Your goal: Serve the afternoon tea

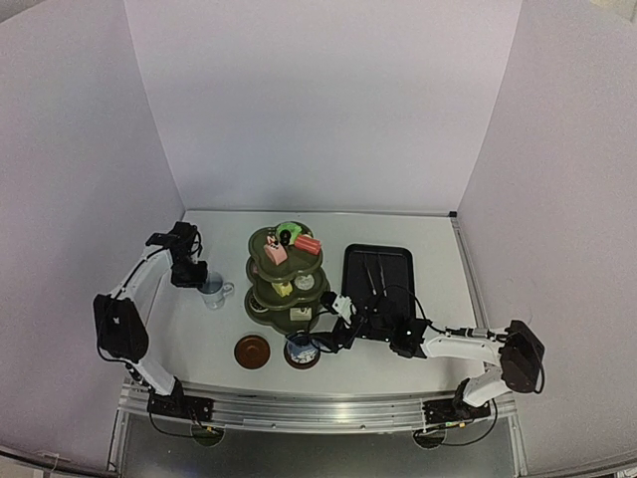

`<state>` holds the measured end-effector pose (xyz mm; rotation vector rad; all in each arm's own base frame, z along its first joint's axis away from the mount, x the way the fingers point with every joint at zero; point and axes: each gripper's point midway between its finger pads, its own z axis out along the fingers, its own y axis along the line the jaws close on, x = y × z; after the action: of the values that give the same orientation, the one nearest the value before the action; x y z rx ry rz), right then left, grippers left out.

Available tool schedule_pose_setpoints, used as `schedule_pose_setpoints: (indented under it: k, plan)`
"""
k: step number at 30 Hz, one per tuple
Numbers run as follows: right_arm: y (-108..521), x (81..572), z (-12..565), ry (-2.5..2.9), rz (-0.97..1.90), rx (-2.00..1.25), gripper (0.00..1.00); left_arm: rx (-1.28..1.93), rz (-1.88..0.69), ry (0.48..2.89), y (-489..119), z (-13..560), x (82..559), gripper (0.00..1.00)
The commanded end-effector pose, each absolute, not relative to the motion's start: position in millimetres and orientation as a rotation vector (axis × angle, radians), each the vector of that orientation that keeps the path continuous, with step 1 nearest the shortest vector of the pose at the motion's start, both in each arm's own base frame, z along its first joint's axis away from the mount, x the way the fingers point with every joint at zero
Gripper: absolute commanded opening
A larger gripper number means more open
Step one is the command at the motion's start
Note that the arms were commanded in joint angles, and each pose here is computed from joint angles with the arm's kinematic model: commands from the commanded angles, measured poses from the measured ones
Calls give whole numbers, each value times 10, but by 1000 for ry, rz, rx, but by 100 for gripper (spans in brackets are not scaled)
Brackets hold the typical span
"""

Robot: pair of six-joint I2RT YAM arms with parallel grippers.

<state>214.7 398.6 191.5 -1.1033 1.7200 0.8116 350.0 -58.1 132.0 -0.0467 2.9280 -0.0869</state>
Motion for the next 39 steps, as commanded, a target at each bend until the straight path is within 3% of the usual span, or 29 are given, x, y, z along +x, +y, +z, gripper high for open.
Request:
schedule_pose_setpoints:
  k: [1, 8, 15, 26, 39]
  plan:
    - [4088, 2165, 2164, 1678, 817, -1055, 94, -58, -238, 2775, -986, 1766, 3079, 0]
    - [4090, 2113, 2195, 1678, 802, -1036, 94, 66, -333, 2714, -1559, 1781, 2509, 0]
    - [4002, 2068, 2265, 1667, 804, -1020, 94, 114, -431, 2864, -1797, 1418, 2077, 0]
    - [3868, 2032, 2266, 1689, 759, -967, 94, 225, -568, 2801, -2020, 1244, 2128, 0]
    - [3836, 1935, 2234, 1721, 759, -934, 94, 179, -413, 2933, -1718, 917, 1864, 0]
